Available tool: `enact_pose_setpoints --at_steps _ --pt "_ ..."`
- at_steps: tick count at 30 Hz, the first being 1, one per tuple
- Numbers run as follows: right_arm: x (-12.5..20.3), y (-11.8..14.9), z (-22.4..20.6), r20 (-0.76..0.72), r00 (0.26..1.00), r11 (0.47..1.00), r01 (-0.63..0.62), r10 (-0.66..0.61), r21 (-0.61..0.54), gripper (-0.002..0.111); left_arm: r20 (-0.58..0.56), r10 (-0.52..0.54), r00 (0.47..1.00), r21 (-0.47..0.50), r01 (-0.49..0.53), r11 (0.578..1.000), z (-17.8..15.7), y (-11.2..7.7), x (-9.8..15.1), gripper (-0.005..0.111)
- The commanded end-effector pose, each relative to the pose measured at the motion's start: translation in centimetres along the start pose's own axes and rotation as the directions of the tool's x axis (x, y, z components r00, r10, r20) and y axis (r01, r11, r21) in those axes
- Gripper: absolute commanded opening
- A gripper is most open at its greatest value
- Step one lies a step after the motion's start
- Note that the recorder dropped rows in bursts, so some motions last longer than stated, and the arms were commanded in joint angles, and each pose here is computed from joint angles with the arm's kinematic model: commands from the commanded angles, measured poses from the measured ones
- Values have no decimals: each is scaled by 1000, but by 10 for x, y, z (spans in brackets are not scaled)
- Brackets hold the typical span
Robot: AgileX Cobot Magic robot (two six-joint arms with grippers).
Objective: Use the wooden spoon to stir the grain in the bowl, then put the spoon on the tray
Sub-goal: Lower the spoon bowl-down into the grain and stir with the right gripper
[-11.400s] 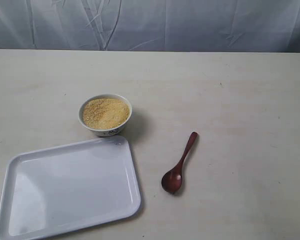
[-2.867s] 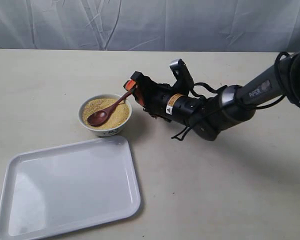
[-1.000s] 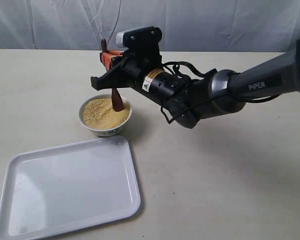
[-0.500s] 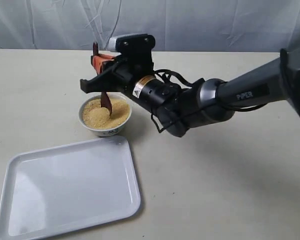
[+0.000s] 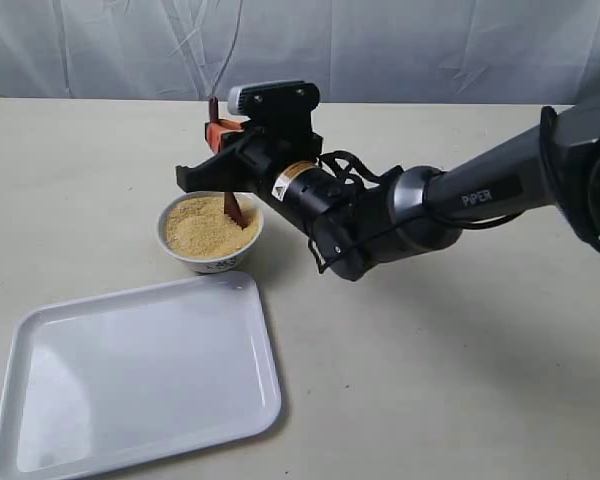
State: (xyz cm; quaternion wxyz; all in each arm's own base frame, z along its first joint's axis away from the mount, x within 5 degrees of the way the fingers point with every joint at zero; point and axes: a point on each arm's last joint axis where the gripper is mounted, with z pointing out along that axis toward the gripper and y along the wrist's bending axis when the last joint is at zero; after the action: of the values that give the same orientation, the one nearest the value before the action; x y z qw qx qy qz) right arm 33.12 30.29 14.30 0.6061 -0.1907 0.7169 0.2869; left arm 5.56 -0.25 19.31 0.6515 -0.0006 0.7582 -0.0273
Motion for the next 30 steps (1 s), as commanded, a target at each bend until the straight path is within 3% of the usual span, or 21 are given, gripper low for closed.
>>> enact_pose_setpoints --at_steps 1,4,10,15,26,30 --pt "-34 9 -7 75 997 1000 -4 7 -30 -1 7 4 1000 -5 -4 1000 0 0 1 0" --pt "-50 5 -10 100 994 999 38 -37 -10 -1 7 4 1000 -5 -4 1000 0 0 1 0" --pt "-10 -8 -2 -14 999 998 53 -52 39 -1 7 15 1000 -8 -15 1000 0 1 1 0" --pt "4 3 0 -33 999 1000 -2 1 -6 -1 7 15 1000 -8 -15 1000 0 1 1 0" --pt "-43 20 -10 103 994 999 34 -30 -35 -1 7 15 1000 -8 -15 1000 0 1 1 0" --pt "-45 23 -7 92 995 998 40 -34 -55 -1 7 15 1000 -8 -15 1000 0 1 1 0"
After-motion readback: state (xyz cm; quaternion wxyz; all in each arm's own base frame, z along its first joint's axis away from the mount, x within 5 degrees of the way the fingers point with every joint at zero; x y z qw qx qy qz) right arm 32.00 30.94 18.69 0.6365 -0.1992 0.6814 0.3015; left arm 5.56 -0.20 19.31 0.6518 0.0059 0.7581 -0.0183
